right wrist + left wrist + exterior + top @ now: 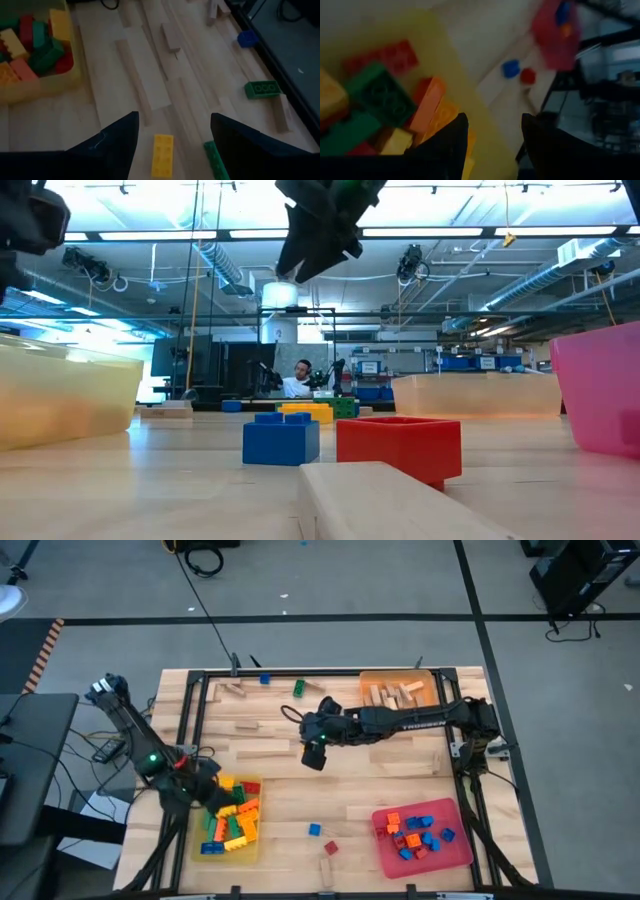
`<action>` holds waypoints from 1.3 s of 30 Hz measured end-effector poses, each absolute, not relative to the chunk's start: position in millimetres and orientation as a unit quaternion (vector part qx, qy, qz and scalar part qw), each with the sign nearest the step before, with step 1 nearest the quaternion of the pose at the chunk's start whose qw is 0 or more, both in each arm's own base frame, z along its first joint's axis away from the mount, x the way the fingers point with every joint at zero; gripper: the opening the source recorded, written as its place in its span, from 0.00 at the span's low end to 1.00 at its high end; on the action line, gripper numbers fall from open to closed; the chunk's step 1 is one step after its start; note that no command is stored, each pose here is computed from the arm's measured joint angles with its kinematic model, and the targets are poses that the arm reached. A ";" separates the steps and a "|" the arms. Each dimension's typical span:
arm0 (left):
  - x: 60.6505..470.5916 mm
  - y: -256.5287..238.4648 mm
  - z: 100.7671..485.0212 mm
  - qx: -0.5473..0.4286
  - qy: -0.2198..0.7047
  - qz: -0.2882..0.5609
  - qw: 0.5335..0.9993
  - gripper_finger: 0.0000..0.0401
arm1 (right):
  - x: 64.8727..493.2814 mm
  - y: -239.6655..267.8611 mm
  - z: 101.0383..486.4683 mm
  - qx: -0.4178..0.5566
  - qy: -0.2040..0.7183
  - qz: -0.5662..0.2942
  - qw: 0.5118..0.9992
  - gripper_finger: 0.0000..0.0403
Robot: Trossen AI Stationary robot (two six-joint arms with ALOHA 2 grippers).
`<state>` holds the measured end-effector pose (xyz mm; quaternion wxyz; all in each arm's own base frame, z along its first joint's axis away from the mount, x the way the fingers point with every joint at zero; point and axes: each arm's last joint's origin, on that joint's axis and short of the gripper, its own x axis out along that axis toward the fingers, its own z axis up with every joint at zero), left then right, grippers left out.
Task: Sort blocks by size
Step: Put the brown block into the orange bin
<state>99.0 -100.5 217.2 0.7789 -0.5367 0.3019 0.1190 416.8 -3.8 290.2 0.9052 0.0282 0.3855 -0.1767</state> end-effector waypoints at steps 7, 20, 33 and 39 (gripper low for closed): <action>92.1 -74.7 230.3 -0.465 0.195 0.143 0.852 0.48 | 419.2 -7.1 292.4 0.034 0.370 -0.179 0.911 0.64; 81.3 -14.1 251.1 -0.327 0.181 0.331 0.866 0.48 | 420.1 -15.0 293.5 0.049 0.360 -0.191 0.912 0.63; 80.5 16.8 297.2 -0.119 0.261 0.412 0.865 0.47 | 420.8 -38.2 295.8 0.131 0.325 -0.243 0.904 0.62; 115.1 38.2 287.2 -0.031 0.378 0.412 0.829 0.46 | 420.2 -45.8 296.1 0.160 0.312 -0.268 0.897 0.62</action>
